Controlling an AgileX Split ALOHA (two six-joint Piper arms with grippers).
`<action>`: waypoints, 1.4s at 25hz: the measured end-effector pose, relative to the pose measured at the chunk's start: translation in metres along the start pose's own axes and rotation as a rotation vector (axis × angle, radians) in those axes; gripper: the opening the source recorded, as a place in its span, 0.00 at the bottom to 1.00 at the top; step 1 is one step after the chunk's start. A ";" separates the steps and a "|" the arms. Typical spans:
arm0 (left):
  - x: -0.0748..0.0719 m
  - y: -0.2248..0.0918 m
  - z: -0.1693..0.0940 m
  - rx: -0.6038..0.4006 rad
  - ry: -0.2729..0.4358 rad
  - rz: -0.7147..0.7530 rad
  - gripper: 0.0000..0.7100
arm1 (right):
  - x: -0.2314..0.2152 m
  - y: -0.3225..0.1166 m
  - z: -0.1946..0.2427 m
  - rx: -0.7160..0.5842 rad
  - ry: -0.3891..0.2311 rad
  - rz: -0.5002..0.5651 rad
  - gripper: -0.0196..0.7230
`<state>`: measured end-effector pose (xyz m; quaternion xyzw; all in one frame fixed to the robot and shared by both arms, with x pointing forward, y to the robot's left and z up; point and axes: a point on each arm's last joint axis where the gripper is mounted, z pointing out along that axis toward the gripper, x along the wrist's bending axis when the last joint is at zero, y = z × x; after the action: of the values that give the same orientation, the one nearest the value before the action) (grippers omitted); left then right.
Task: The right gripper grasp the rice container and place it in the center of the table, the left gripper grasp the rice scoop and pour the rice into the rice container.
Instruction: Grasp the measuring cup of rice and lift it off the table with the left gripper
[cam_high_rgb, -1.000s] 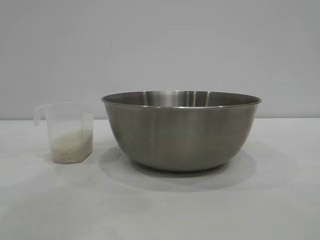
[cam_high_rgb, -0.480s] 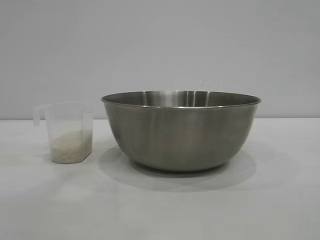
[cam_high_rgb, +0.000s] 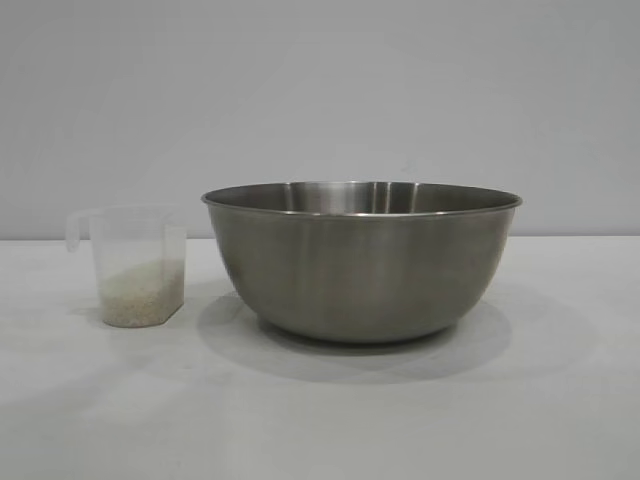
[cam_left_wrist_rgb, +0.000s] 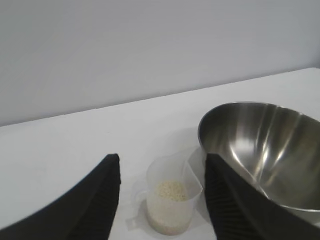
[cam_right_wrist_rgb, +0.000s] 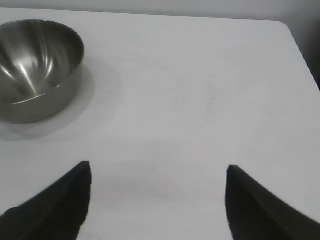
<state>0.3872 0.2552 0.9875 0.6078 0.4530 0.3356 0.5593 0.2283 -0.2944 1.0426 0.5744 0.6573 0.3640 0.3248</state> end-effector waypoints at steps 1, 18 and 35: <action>0.000 -0.001 0.002 0.004 -0.003 -0.005 0.50 | 0.000 0.000 0.000 0.000 0.000 0.001 0.67; 0.007 -0.047 0.052 0.023 -0.078 0.139 0.50 | 0.000 0.000 0.000 0.000 0.000 0.001 0.67; 0.024 -0.085 0.070 0.198 0.036 0.145 0.50 | 0.000 0.000 0.000 0.000 0.000 0.001 0.67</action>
<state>0.4456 0.2483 0.8911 0.6852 0.4487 0.3396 0.4624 0.2283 -0.2944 1.0426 0.5747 0.6571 0.3641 0.3246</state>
